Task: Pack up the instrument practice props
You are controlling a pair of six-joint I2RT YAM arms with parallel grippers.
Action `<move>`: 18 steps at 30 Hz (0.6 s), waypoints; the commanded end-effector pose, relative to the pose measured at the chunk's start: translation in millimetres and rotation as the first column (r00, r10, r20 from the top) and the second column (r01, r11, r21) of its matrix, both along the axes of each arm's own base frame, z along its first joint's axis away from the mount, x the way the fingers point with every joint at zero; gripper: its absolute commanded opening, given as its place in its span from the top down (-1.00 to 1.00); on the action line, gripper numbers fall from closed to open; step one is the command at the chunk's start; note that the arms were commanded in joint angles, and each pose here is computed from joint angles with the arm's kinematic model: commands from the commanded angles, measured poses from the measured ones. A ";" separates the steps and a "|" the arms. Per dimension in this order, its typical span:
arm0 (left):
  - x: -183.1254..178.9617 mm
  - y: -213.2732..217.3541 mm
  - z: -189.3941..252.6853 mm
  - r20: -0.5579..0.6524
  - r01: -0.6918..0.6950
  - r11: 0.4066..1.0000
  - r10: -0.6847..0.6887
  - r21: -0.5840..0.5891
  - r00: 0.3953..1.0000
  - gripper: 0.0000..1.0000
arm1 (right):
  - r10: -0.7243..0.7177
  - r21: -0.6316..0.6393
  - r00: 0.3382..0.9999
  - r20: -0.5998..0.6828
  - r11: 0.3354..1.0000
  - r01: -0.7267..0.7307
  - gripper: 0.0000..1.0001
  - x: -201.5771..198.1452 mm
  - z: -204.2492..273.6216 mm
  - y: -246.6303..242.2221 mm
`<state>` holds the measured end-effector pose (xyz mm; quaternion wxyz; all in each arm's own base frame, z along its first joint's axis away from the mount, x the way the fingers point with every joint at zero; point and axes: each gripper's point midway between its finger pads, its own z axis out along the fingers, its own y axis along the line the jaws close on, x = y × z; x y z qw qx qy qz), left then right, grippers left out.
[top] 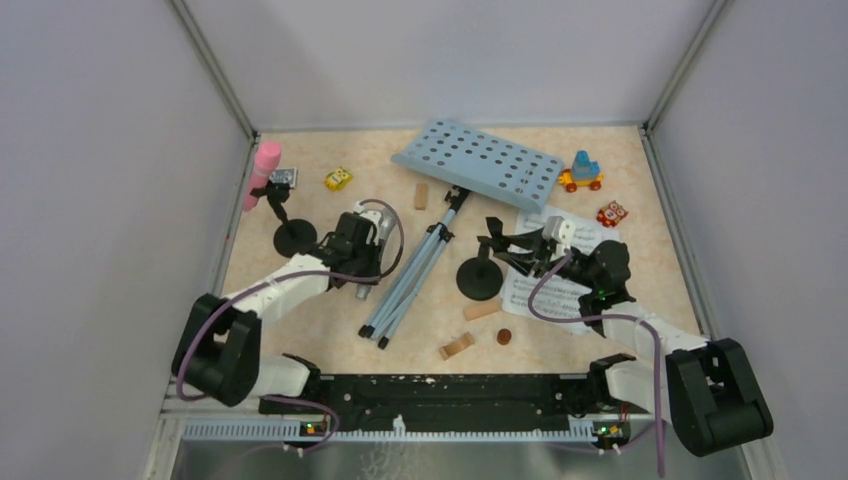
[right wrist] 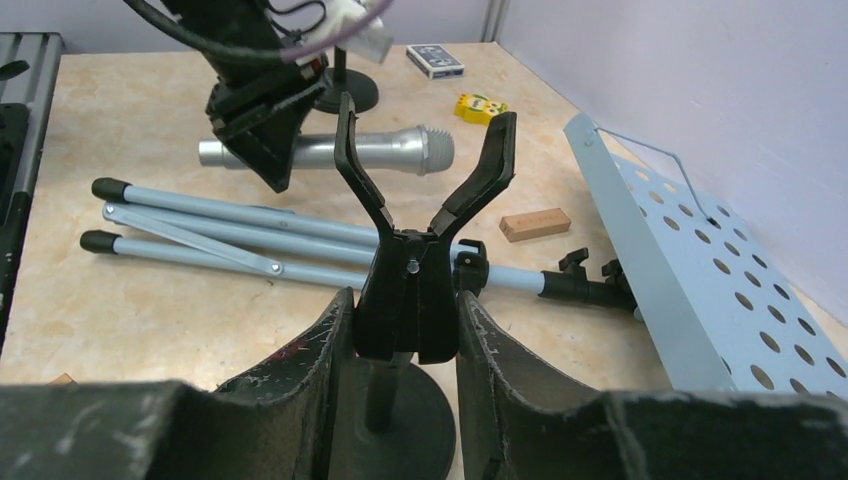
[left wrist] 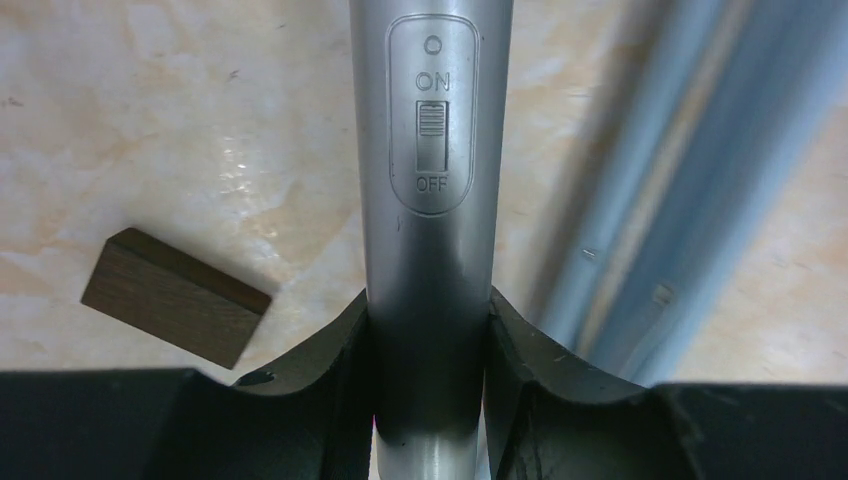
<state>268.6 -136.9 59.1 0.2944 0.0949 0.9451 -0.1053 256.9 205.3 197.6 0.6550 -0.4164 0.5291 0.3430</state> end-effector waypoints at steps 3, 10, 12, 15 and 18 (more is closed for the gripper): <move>33.3 21.9 -21.7 -0.009 -0.059 0.977 0.063 0.204 0.998 0.93 | -0.007 0.005 0.998 0.069 1.000 0.007 1.00 5.7 20.3 -0.8; 27.8 16.8 -49.3 -0.110 -0.074 0.976 0.098 0.204 0.989 0.17 | -0.031 -0.010 0.997 0.069 0.999 0.032 1.00 7.2 21.0 -3.9; 26.2 14.8 -49.8 -0.118 -0.081 0.978 0.104 0.190 0.988 -0.04 | -0.036 -0.014 0.997 0.067 0.999 0.037 1.00 6.9 20.7 -4.7; 27.8 13.5 -40.8 -0.091 -0.103 0.981 0.119 0.166 0.989 -0.41 | -0.043 -0.013 0.997 0.071 0.999 0.044 0.90 6.0 23.3 -5.7; 31.4 12.5 -26.1 -0.048 -0.115 0.983 0.123 0.143 0.991 -0.60 | -0.052 -0.009 0.996 0.075 0.999 0.053 0.75 6.1 26.5 -6.8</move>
